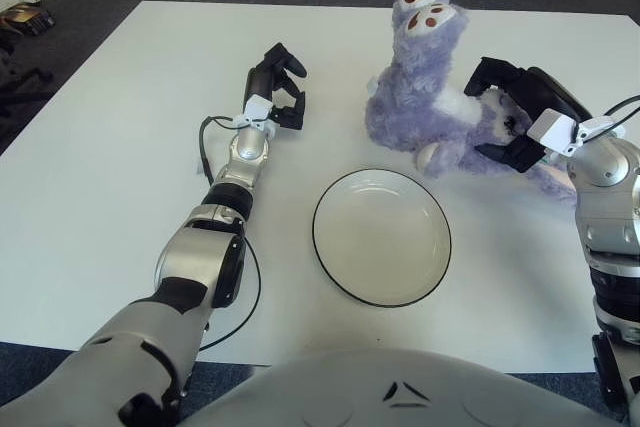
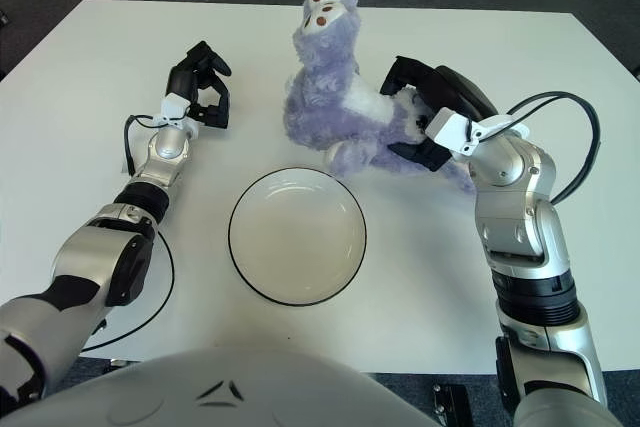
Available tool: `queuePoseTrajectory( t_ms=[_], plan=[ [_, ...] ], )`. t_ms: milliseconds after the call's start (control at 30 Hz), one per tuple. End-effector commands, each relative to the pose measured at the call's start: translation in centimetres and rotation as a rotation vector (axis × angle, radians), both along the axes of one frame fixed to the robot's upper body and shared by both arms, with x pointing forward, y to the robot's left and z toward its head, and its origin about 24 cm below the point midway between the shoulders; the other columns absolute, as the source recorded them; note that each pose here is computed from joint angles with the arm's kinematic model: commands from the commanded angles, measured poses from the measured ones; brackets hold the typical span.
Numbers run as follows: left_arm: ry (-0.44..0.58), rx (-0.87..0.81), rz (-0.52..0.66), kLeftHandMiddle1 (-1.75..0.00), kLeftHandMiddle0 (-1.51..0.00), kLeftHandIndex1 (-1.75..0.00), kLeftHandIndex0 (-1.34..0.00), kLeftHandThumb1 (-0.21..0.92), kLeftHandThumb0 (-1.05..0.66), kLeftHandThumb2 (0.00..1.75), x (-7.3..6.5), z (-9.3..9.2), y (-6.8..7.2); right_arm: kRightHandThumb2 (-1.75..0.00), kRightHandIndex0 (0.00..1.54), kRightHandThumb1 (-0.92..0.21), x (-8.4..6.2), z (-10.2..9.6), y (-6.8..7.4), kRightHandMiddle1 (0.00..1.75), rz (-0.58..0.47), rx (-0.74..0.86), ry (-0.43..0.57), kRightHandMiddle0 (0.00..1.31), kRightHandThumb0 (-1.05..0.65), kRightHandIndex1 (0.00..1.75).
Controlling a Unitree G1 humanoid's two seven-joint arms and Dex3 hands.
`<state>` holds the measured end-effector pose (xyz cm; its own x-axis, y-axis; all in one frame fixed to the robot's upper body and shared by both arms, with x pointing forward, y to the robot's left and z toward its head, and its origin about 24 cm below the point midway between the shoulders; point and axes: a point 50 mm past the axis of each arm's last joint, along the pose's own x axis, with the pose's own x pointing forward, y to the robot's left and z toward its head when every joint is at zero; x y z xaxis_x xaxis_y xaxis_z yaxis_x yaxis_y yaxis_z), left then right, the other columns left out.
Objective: Put the doll into the plate.
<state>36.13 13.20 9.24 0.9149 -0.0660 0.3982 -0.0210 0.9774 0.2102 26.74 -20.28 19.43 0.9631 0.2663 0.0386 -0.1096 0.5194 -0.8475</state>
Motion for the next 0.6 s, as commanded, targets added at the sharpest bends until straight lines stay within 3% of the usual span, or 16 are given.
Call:
queuePoseTrajectory(
  t_ms=[0, 567],
  plan=[
    [-0.004, 0.004, 0.004, -1.71, -0.78, -1.75, -0.59, 0.07, 0.00, 1.59, 0.3, 0.4, -0.1, -1.75, 0.92, 0.08, -0.1, 1.2, 0.3, 1.75, 0.020, 0.020, -0.029, 0.69, 0.00, 1.68],
    [0.001, 0.045, 0.017, -1.60, -0.87, -1.75, -0.62, 0.02, 0.00, 1.61, 0.5, 0.5, -0.3, -1.75, 0.91, 0.08, -0.8, 2.0, 1.9, 1.75, 0.099, 0.035, -0.019, 0.69, 0.00, 1.70]
  ],
)
